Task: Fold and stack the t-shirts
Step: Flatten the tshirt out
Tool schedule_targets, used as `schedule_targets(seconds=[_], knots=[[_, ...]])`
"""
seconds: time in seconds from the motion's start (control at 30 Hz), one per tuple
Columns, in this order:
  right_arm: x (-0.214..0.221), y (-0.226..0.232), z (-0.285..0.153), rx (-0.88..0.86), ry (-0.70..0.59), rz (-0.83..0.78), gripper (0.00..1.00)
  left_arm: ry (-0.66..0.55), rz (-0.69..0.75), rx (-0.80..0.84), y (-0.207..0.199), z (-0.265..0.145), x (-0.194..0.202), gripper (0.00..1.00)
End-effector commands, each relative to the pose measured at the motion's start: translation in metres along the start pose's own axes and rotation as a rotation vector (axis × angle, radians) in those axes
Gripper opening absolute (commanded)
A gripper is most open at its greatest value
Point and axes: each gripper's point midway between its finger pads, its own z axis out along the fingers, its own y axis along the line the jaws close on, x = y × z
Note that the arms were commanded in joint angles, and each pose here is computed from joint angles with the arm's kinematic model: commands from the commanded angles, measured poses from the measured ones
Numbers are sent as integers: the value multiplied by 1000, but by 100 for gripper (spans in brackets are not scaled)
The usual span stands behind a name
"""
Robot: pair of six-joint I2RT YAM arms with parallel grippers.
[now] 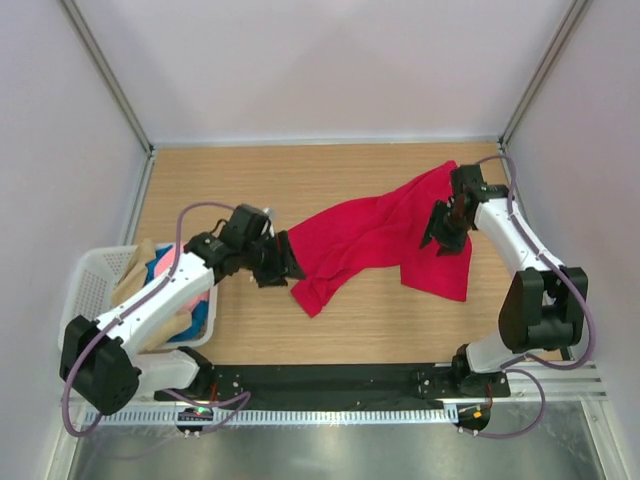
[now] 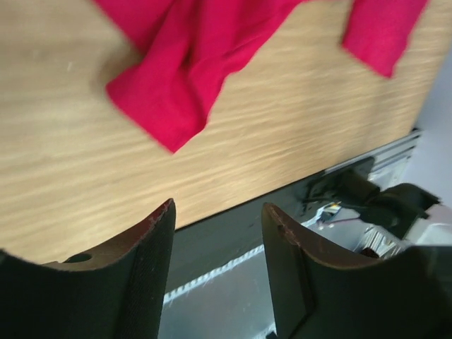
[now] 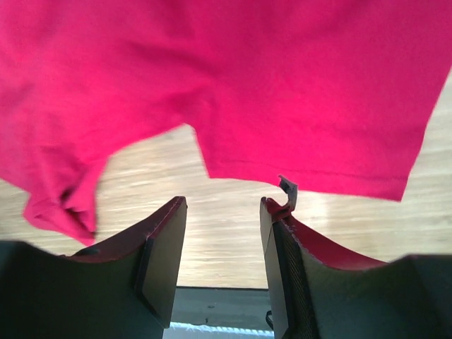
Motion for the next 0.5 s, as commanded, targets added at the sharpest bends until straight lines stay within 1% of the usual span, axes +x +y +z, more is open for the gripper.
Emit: schedule_targets(seconds=[0.0, 0.03, 0.07, 0.1, 0.17, 0.2, 0.23, 0.27, 0.3, 0.33, 0.37, 0.4, 0.43, 0.47], knots=[[8, -4, 4, -33, -34, 35, 53, 38, -65, -9, 12, 3, 27, 52], [11, -6, -1, -41, -51, 40, 53, 49, -71, -24, 16, 7, 33, 52], [21, -13, 4, -27, -36, 48, 53, 62, -77, -46, 21, 13, 39, 51], [24, -17, 4, -23, -36, 60, 53, 92, -58, -58, 20, 18, 54, 50], [31, -22, 2, -31, -30, 93, 53, 94, -32, -124, 26, 30, 64, 48], [33, -31, 4, -26, -19, 132, 53, 114, 6, -140, 25, 35, 76, 48], [35, -33, 4, -31, -14, 147, 53, 118, 25, -157, 26, 39, 79, 47], [34, -35, 1, -38, -14, 157, 53, 117, 41, -176, 28, 43, 81, 43], [34, -34, 0, -39, -16, 152, 53, 120, 99, -216, 33, 52, 84, 42], [34, -35, -1, -35, -18, 143, 52, 107, 128, -231, 32, 56, 81, 41], [32, -39, -2, -14, -29, 140, 53, 123, 156, -289, 44, 65, 83, 40], [33, -41, -3, -2, -25, 143, 53, 127, 174, -290, 42, 63, 82, 38], [33, -43, -5, 5, -20, 142, 52, 155, 199, -344, 53, 71, 85, 35], [32, -43, -8, 5, -16, 138, 52, 158, 208, -343, 48, 74, 81, 30]])
